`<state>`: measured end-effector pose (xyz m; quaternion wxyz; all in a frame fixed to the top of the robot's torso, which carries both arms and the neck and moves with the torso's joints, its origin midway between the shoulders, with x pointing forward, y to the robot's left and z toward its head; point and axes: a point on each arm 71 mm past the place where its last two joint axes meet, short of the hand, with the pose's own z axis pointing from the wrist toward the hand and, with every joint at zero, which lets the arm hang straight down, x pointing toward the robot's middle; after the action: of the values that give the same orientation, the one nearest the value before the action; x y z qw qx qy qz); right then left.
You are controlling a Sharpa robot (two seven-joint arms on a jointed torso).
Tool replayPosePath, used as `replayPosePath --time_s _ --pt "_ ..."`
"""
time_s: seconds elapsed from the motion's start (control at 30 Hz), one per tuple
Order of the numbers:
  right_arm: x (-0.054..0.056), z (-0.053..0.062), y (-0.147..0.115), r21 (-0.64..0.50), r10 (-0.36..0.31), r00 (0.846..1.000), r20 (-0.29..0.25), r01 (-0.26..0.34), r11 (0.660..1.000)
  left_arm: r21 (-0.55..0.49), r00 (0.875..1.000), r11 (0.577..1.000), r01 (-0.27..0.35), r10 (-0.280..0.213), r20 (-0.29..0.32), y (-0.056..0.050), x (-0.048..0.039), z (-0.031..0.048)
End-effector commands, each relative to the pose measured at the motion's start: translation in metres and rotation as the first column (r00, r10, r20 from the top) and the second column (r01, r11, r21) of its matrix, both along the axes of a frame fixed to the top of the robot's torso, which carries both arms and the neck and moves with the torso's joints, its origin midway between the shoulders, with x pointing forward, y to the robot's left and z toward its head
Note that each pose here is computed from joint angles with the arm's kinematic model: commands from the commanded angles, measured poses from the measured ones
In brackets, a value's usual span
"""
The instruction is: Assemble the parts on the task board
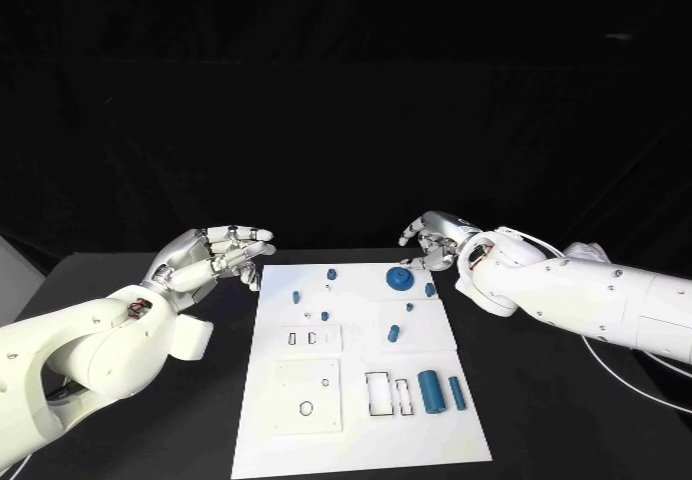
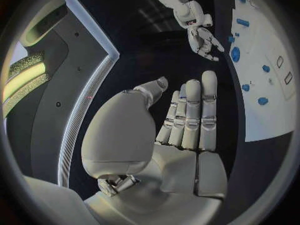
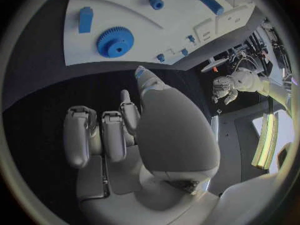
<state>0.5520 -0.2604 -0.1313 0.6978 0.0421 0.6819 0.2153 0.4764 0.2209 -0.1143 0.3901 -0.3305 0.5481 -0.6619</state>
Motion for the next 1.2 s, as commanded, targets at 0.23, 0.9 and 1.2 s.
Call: replayPosePath --time_s 0.23,0.9,1.2 --pt "0.007 -0.011 -0.008 -0.051 -0.064 0.988 -0.141 0.057 0.997 -0.013 0.999 0.999 0.035 -0.035 0.004 -0.003 -0.0011 0.0002" --pt "0.011 -0.027 0.002 -0.032 -0.082 0.977 -0.198 0.077 0.997 -0.008 1.000 0.999 0.031 -0.031 0.003 -0.001 -0.0016 0.0002" --pt "0.011 -0.030 0.006 -0.031 -0.073 0.975 -0.208 0.068 0.997 -0.007 1.000 1.000 0.030 -0.030 0.002 -0.001 -0.0014 0.0001"
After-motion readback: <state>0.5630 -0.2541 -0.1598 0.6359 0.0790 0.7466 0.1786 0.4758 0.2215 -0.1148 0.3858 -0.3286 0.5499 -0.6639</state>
